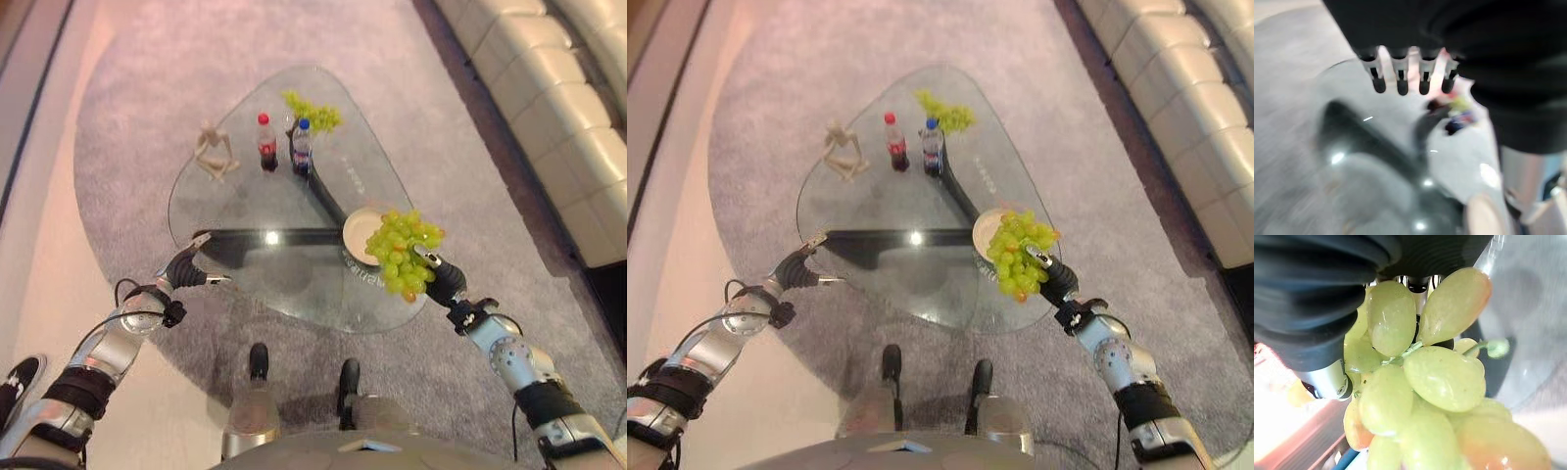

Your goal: Pick up fruits into the plate

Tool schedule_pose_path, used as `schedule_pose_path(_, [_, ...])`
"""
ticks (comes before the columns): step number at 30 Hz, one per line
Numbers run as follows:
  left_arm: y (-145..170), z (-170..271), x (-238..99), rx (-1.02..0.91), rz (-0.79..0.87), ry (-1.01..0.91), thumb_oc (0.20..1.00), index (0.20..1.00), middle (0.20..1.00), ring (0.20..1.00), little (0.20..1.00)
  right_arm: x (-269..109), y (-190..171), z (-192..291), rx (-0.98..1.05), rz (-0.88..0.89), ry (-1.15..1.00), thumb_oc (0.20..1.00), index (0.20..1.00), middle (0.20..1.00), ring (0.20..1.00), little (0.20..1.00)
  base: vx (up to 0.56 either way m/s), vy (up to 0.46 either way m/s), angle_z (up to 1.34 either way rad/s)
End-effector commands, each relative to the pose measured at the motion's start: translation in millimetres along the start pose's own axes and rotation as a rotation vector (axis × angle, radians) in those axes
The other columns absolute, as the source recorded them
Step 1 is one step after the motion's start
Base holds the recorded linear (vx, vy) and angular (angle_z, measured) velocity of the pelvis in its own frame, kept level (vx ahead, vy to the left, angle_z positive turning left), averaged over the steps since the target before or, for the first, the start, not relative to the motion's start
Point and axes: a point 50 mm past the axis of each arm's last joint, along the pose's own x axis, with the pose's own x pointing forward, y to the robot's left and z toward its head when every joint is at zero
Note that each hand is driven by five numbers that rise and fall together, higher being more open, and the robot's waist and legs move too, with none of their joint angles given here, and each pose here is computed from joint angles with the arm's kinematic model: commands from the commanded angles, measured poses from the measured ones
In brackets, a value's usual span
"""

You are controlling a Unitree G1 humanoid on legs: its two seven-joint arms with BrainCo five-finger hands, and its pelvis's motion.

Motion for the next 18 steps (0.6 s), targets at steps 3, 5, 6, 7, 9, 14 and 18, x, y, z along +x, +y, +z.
schedule_pose_path(3, [-6, -17, 8, -0.086, 0.046, 0.089, 1.000, 1.000, 1.000, 1.000, 1.000, 20, 10, 96, -0.142, 0.004, -0.293, 0.200, 0.200, 0.200, 0.200, 0.200, -0.09, -0.005, 0.14])
schedule_pose_path(5, [-14, -23, 8, -0.108, 0.042, 0.120, 1.000, 1.000, 1.000, 1.000, 1.000, 23, 8, 109, -0.165, -0.026, -0.313, 0.200, 0.200, 0.200, 0.200, 0.200, -0.07, 0.047, 0.05])
schedule_pose_path(6, [-19, -26, 8, -0.129, 0.039, 0.138, 1.000, 1.000, 1.000, 1.000, 1.000, 23, 5, 122, -0.180, -0.052, -0.330, 0.200, 0.200, 0.200, 0.200, 0.200, -0.10, 0.093, 0.14])
schedule_pose_path(7, [-27, -30, 8, -0.163, 0.029, 0.162, 1.000, 1.000, 1.000, 1.000, 1.000, 24, 2, 136, -0.202, -0.083, -0.351, 0.200, 0.200, 0.200, 0.200, 0.200, -0.11, 0.124, 0.21])
schedule_pose_path(9, [-46, -38, 4, -0.182, -0.005, 0.203, 1.000, 1.000, 1.000, 1.000, 1.000, 26, 2, 154, -0.227, -0.131, -0.376, 0.200, 0.200, 0.200, 0.200, 0.200, -0.08, 0.117, 0.16])
schedule_pose_path(14, [-69, -41, 0, -0.228, -0.042, 0.223, 1.000, 1.000, 1.000, 1.000, 1.000, 27, 4, 180, -0.262, -0.185, -0.410, 0.200, 0.200, 0.200, 0.200, 0.200, -0.04, 0.083, 0.03])
schedule_pose_path(18, [-80, -37, -1, -0.253, -0.055, 0.208, 1.000, 1.000, 1.000, 1.000, 1.000, 27, 4, 193, -0.273, -0.227, -0.419, 0.200, 0.200, 0.200, 0.200, 0.200, -0.02, 0.050, 0.02])
